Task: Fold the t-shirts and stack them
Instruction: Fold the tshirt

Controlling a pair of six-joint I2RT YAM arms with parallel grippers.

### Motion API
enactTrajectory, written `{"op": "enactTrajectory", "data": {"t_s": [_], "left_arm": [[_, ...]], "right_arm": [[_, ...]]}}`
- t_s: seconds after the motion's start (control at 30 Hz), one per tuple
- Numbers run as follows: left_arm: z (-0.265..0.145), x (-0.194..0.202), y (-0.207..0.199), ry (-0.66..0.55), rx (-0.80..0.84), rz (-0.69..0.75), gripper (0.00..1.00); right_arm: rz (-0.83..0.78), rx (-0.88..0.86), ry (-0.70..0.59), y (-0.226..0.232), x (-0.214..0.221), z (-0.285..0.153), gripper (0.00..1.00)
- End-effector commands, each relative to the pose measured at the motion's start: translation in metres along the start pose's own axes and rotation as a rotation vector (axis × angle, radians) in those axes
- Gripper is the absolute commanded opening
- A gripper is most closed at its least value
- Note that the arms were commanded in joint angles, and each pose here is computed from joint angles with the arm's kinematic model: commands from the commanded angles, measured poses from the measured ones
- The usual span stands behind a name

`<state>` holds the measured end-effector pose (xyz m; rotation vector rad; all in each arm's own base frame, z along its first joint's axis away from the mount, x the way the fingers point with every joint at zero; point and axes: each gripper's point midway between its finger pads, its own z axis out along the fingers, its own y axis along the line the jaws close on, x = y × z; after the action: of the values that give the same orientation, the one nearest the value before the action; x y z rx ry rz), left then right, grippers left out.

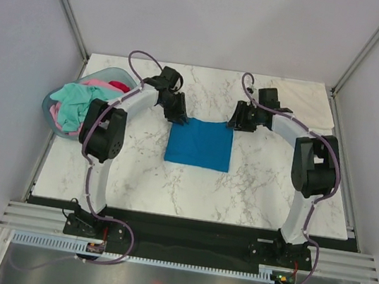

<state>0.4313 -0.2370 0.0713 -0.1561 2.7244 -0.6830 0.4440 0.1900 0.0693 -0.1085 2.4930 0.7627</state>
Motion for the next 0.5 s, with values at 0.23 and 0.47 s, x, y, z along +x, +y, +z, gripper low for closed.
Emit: {"op": "enactTrajectory", "data": {"t_s": [0.23,0.47], "left_arm": [[0.024,-0.004,0.019,0.040,-0.026,0.033,0.35],[0.030,0.000,0.030,0.047,-0.060,0.025,0.35]], "right_arm": [[-0.069,0.078,0.050,-0.035,0.004,0.025,0.55],[-0.019,0.052,0.095,-0.061,0.023,0.041,0.32]]}}
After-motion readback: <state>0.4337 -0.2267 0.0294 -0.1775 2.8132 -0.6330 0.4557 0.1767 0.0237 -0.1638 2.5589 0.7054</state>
